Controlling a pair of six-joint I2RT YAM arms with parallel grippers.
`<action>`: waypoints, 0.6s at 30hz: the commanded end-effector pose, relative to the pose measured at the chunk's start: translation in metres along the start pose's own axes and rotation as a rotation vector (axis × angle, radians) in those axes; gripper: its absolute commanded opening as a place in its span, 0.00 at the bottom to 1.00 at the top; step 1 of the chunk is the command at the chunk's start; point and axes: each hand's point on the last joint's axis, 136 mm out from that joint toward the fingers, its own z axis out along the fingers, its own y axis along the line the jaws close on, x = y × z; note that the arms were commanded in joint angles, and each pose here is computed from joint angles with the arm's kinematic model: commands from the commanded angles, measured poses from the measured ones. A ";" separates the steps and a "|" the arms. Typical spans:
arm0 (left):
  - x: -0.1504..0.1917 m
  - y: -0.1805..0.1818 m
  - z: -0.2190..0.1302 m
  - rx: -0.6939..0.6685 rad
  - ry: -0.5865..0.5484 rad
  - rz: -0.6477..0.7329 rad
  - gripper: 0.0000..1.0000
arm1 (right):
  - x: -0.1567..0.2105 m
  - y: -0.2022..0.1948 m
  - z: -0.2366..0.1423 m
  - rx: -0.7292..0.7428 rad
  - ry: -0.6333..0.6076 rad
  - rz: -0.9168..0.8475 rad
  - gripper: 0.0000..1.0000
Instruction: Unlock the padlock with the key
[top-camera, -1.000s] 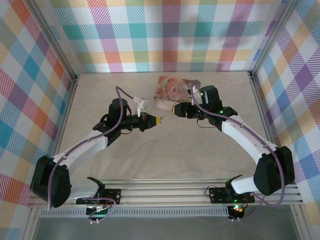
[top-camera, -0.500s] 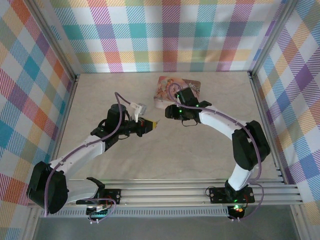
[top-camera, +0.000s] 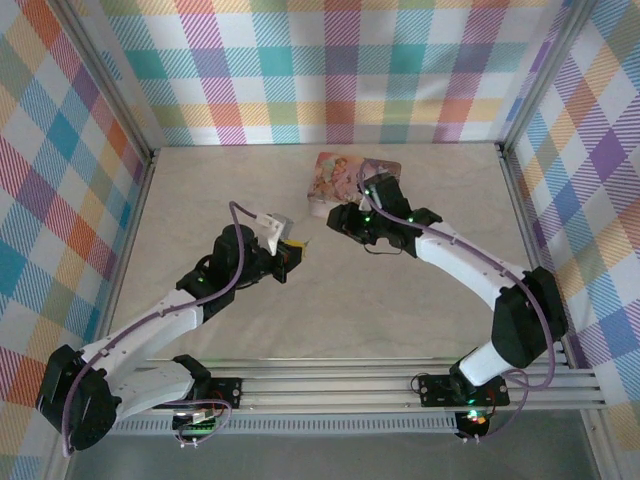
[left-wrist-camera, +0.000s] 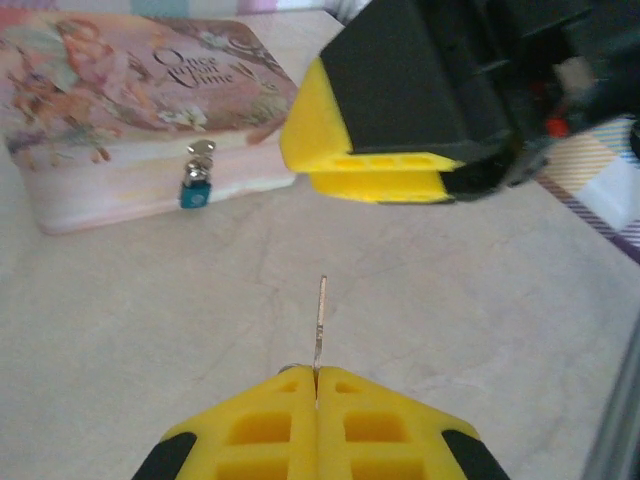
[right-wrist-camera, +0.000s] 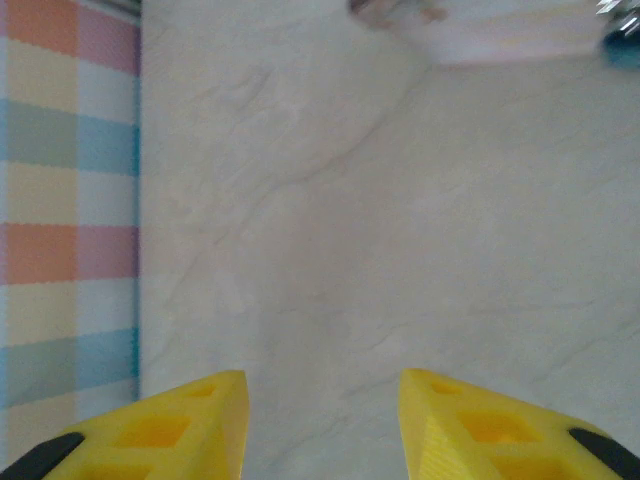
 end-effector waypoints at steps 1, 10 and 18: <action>-0.011 0.011 0.001 -0.105 -0.059 0.088 0.00 | 0.015 0.027 -0.008 -0.070 0.031 0.071 0.44; -0.014 0.003 0.008 -0.080 -0.071 0.094 0.00 | 0.027 0.037 -0.003 -0.063 0.064 0.070 0.44; -0.011 0.003 0.015 -0.087 -0.057 0.110 0.00 | 0.034 0.044 0.004 -0.110 0.101 0.100 0.44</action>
